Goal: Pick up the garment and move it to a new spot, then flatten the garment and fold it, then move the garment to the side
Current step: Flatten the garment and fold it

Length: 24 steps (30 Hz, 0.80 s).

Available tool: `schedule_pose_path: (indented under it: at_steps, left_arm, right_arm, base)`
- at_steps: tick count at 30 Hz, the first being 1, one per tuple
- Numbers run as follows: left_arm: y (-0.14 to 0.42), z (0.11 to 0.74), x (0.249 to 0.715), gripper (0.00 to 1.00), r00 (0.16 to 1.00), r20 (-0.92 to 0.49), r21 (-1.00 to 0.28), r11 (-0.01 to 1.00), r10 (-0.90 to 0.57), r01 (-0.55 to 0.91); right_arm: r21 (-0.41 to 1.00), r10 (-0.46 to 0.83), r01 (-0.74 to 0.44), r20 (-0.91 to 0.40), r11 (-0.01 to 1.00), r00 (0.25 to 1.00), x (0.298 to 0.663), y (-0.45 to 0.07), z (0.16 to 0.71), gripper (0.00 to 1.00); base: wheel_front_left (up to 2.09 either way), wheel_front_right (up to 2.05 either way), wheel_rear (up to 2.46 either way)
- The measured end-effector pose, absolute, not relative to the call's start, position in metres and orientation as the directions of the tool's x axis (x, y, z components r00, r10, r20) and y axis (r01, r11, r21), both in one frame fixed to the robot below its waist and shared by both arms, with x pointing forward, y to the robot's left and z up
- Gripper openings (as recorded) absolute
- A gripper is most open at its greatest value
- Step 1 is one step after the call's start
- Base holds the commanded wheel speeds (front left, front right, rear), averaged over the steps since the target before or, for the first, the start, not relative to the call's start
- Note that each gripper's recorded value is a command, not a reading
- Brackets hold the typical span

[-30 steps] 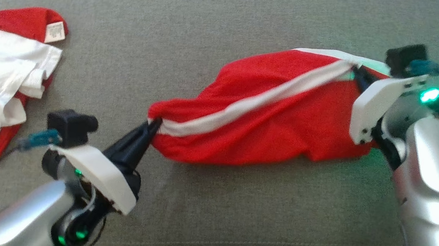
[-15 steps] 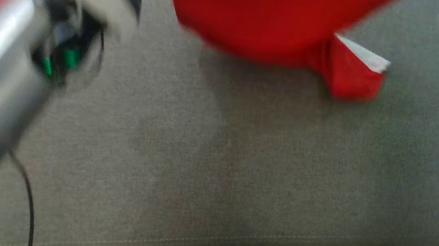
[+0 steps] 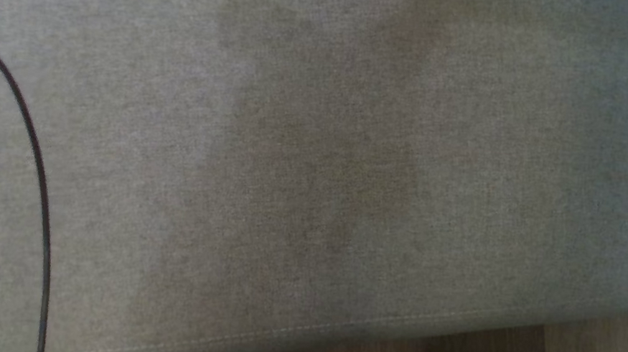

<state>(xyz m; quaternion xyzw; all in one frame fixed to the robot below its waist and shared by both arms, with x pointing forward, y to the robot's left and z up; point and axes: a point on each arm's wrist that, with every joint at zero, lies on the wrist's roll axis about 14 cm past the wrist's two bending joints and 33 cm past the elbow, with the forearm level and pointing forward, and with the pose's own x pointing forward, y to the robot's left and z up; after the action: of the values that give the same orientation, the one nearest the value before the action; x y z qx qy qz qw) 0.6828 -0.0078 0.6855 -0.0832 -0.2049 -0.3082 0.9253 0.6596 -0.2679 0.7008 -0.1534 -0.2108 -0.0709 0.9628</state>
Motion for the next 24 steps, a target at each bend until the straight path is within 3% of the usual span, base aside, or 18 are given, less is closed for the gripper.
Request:
schedule_pose_path:
  at_steps: [6, 11, 19, 24]
  left_arm:
    - [-0.007, 0.662, 0.677, 0.0, 0.713, 0.435, -0.047, 0.777, -0.549, 0.627]
    - [0.005, 0.585, 0.645, 0.0, 0.756, 0.315, -0.109, 0.769, -0.575, 0.63]
    - [0.016, 0.503, 0.546, 0.0, 0.753, 0.135, -0.226, 0.72, -0.644, 0.657]
    - [0.017, 0.489, 0.487, 0.0, 0.706, 0.075, -0.155, 0.691, -0.705, 0.706]
  right_arm:
    - [-0.288, -0.043, 0.188, 0.444, 0.939, 0.895, 0.661, -0.254, 0.69, 0.0]
    - [-0.251, -0.038, 0.134, 0.355, 0.959, 0.934, 0.641, -0.248, 0.633, 0.0]
    - [-0.145, -0.069, 0.093, 0.163, 0.985, 0.984, 0.568, -0.247, 0.553, 0.0]
    - [-0.113, -0.097, 0.1, 0.025, 0.989, 0.995, 0.502, -0.251, 0.516, 0.0]
  base:
    - [0.0, 0.0, 0.0]
    - [0.0, 0.0, 0.0]
    - [0.0, 0.0, 0.0]
    - [0.0, 0.0, 0.0]
